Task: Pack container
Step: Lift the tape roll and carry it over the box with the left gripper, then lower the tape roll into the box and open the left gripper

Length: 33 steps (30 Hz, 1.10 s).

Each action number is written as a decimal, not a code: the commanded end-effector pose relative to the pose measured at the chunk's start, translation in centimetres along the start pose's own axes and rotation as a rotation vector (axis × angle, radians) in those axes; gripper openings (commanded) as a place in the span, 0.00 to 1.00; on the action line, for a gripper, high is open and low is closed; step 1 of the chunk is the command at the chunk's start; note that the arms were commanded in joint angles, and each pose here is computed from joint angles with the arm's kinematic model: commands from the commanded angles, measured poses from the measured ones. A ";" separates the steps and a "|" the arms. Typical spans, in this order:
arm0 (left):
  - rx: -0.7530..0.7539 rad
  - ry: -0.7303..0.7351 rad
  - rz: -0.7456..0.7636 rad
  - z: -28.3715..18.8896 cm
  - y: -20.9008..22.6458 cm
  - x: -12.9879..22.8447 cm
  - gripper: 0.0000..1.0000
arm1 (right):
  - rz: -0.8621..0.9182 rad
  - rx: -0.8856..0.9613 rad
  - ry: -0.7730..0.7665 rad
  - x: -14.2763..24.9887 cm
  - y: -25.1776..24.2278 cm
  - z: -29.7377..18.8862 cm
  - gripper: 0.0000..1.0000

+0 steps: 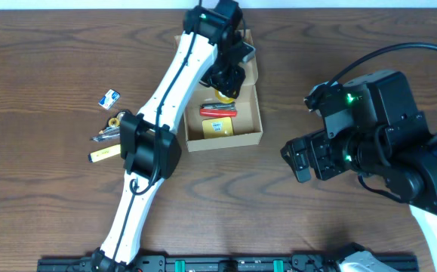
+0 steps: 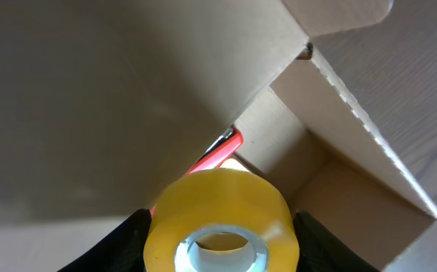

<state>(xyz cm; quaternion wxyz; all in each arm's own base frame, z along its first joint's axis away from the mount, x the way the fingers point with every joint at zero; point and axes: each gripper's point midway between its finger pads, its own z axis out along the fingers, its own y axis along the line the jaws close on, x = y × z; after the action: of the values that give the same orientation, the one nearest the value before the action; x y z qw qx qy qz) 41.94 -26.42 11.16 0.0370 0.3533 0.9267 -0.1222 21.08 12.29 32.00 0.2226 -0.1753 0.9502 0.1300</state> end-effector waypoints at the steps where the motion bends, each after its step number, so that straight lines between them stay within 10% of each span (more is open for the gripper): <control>1: 0.018 -0.010 0.126 0.3 -1.0 -0.5 0.06 | -0.008 0.006 0.000 0.0 -0.2 0.0 0.99; 33: -0.023 0.143 0.179 2.8 -6.9 1.7 0.06 | -0.008 0.006 0.000 0.0 -0.2 0.0 0.99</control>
<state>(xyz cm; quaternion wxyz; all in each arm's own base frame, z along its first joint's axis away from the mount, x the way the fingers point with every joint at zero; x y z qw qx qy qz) 35.74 -32.13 10.63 0.0002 0.4608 0.8817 -0.1013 21.09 12.29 32.01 0.2228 -0.1753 0.9501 0.1300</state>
